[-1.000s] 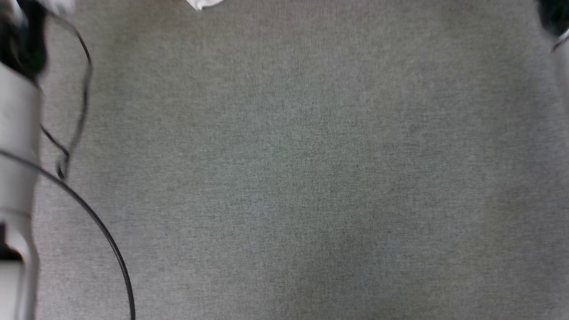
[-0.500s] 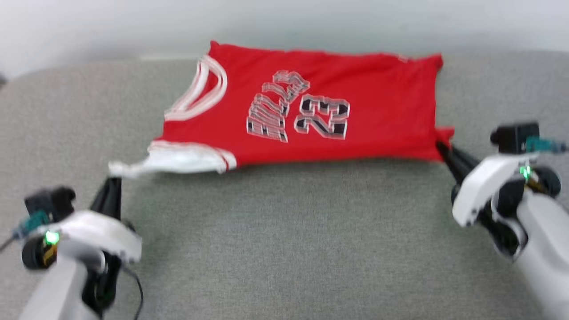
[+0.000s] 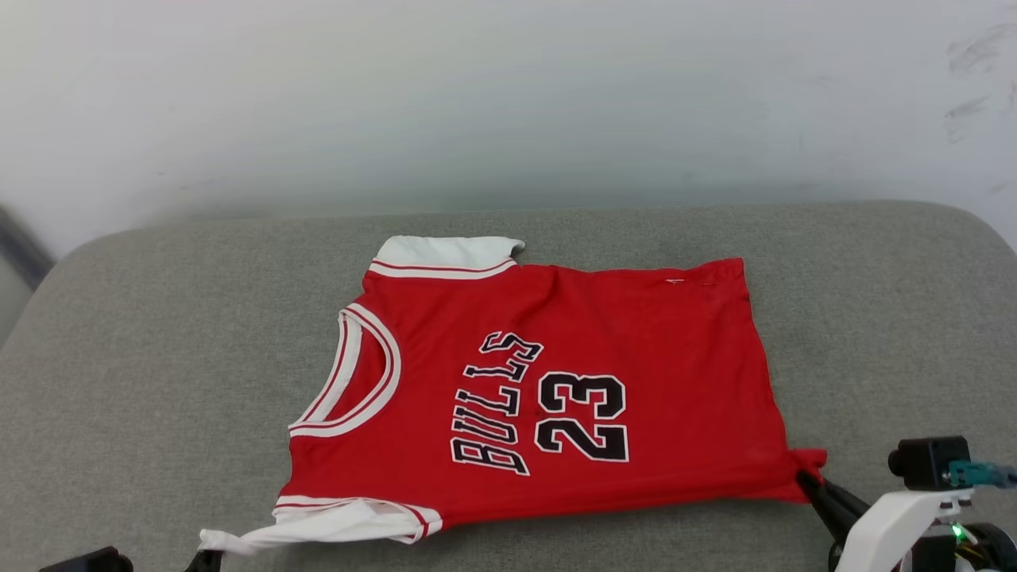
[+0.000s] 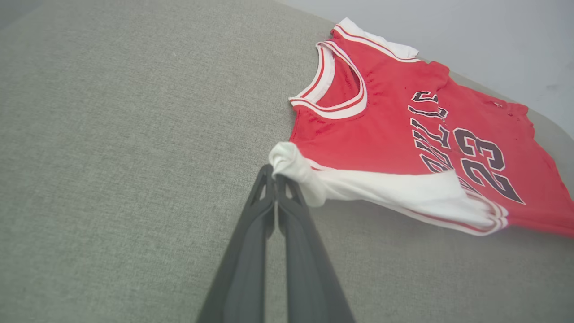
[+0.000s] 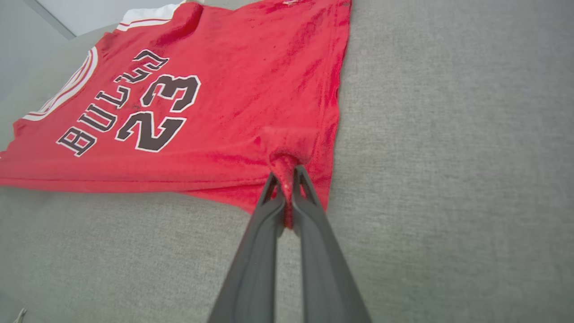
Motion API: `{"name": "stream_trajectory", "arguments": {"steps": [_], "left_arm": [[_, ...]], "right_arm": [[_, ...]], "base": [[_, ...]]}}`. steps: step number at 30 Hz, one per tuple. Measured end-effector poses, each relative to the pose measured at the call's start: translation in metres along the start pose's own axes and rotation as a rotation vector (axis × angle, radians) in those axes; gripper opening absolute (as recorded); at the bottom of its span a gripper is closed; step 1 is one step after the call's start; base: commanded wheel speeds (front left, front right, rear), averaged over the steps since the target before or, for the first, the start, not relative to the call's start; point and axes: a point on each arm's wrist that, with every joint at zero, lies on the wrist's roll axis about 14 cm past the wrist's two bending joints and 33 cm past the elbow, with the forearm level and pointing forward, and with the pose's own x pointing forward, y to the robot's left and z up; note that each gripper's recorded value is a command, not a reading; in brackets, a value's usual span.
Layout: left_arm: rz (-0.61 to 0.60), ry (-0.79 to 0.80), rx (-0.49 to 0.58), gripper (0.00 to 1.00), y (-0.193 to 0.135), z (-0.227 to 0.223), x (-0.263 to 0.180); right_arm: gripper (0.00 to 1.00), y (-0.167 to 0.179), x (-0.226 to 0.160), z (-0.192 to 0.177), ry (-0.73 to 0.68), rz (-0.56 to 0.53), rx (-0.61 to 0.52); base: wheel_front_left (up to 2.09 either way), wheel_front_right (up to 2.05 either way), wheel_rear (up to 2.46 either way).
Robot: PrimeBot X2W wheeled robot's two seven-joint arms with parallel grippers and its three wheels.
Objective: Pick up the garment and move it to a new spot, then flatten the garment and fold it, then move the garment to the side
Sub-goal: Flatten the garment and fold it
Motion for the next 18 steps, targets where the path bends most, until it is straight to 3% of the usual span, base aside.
{"name": "stream_trajectory", "arguments": {"steps": [9, 18], "left_arm": [[-0.014, 0.006, -0.003, 0.00, -0.011, 0.012, -0.023], [-0.098, -0.046, 0.016, 0.00, -0.036, 0.035, 0.023]], "right_arm": [[0.00, 0.014, -0.027, -0.008, 0.028, -0.019, 0.027], [0.00, 0.019, -0.013, 0.009, 0.075, -0.035, -0.018]], "base": [[0.00, 0.00, 0.00], [0.00, 0.00, 0.00]]}}
